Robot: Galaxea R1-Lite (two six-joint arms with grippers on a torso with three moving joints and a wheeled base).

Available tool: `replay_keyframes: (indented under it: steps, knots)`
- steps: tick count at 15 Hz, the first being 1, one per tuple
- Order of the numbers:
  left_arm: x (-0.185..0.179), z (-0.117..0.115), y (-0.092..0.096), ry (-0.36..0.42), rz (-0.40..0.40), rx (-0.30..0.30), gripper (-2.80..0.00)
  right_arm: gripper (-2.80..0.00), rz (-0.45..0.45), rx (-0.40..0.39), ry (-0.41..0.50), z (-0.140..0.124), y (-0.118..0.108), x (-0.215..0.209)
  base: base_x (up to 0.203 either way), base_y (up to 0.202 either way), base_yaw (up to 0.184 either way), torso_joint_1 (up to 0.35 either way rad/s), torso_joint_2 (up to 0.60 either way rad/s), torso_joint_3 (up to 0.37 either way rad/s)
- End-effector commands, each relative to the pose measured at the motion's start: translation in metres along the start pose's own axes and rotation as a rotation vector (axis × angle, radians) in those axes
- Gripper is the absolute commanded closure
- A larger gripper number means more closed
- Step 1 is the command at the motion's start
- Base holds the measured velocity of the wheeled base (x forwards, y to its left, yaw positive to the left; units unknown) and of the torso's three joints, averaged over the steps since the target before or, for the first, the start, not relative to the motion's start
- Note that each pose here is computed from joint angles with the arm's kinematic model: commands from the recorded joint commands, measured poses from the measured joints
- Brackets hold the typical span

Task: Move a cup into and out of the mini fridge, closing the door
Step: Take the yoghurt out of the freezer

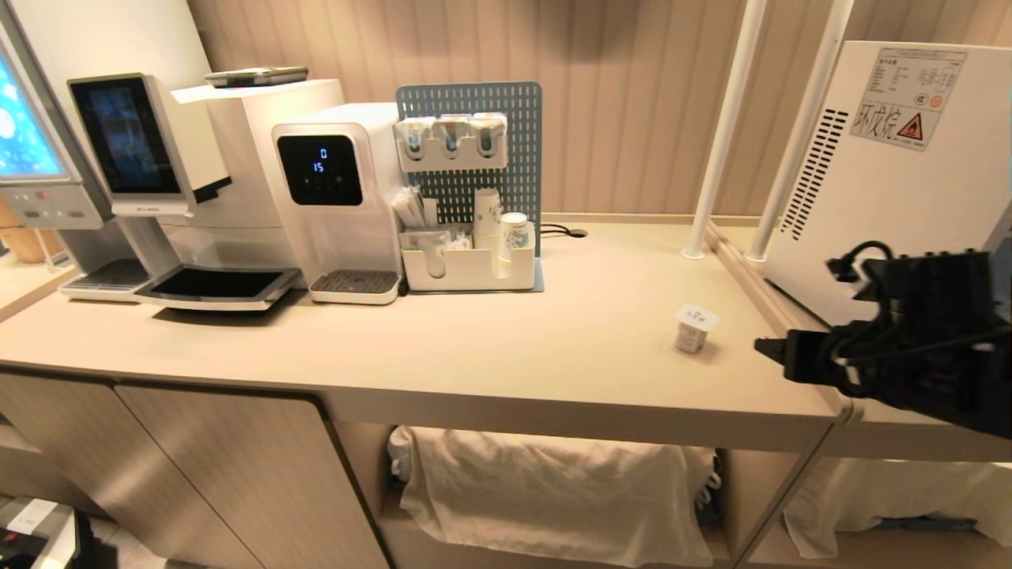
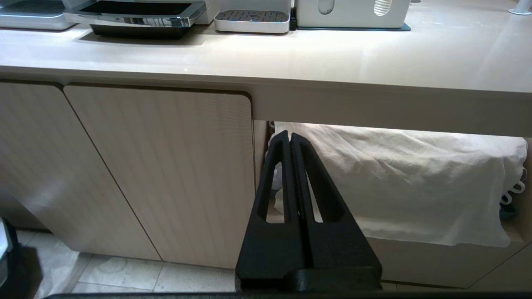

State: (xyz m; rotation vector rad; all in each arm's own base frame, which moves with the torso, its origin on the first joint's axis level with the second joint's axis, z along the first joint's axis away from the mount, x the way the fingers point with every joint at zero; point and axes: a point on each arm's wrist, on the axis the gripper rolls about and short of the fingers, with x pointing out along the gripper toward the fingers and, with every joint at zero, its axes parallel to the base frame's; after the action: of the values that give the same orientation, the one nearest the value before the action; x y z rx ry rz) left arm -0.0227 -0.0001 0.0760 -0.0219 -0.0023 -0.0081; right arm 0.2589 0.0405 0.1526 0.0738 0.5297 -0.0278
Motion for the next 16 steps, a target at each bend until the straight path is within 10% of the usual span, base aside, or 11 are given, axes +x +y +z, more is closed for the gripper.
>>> replay_keyframes:
  steps: [1, 11, 16]
  knots:
    - [0.000, 0.000, 0.000, -0.001, -0.001, 0.000, 0.00, 0.00, 0.047, 0.031, -0.198, -0.008, -0.016, -0.095, 0.000, 0.000, 0.000, 0.000, 0.00, 0.000]
    - [0.000, 0.000, 0.000, -0.001, -0.001, 0.000, 0.00, 0.00, -0.173, 0.196, -0.213, -0.111, -0.058, -0.233, 0.000, 0.000, 0.000, 0.000, 0.00, 0.000]
    - [0.000, 0.000, 0.000, -0.001, -0.001, -0.001, 0.00, 0.00, -0.124, 0.160, -0.479, -0.178, -0.063, -0.255, 0.000, 0.000, 0.000, 0.000, 0.00, 0.000]
